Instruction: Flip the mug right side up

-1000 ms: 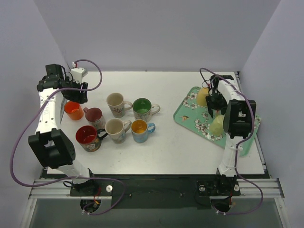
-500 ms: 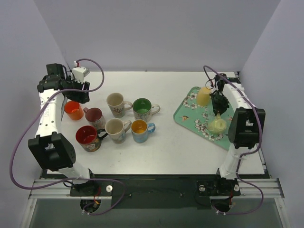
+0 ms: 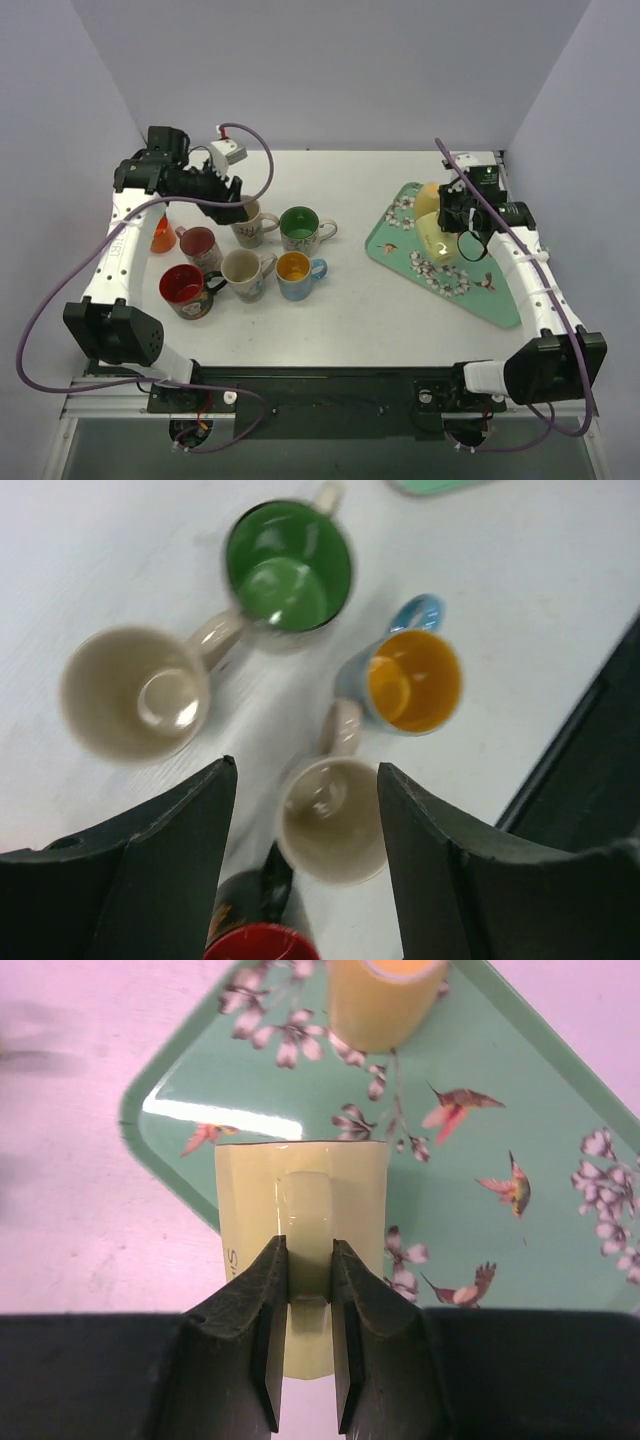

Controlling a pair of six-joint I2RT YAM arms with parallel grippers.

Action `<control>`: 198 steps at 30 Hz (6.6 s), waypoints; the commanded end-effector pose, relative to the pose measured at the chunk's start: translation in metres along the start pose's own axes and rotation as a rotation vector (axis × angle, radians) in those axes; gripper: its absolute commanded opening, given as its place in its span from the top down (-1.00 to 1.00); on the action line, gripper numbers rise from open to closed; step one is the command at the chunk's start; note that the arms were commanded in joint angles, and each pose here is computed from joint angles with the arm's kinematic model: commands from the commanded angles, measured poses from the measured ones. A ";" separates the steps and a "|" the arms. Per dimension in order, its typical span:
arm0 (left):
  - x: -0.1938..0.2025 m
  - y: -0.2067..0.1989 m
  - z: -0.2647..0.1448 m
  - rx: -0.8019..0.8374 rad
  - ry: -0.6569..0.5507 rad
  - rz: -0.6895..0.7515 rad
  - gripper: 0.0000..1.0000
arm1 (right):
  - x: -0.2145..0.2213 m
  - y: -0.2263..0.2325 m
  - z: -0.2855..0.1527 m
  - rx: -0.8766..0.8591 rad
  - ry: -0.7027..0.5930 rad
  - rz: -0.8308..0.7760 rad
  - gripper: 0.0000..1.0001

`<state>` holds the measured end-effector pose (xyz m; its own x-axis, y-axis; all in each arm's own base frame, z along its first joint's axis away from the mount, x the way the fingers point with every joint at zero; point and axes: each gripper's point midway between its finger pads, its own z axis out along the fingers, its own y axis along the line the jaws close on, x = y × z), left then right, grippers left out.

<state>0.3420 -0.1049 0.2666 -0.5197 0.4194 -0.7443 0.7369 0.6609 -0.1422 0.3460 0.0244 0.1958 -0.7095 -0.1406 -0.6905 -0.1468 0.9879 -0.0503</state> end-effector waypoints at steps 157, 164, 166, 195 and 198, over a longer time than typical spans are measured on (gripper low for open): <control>0.059 0.039 -0.079 -0.298 0.076 -0.038 -0.43 | 0.000 0.034 0.076 0.041 0.326 -0.072 1.00; 0.006 -0.029 -0.052 -0.006 -0.070 0.031 -0.45 | -0.037 0.059 0.049 -0.083 -0.090 -0.032 1.00; -0.012 -0.059 -0.042 0.106 -0.106 0.078 -0.48 | -0.045 0.063 0.036 -0.112 -0.159 -0.033 1.00; -0.074 -0.271 0.041 0.892 -0.147 0.055 -0.09 | -0.096 0.228 -0.178 -0.843 -0.705 -0.035 1.00; -0.071 -0.273 0.048 0.904 -0.117 0.021 0.93 | -0.095 0.224 -0.167 -0.805 -0.702 -0.019 1.00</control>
<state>0.2073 -0.3309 0.3183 -0.4876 0.3425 -0.8031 0.8514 -0.0168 -0.5242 0.2568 0.2458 0.3312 -0.3111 0.0606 -0.9485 -0.7274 0.6271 0.2786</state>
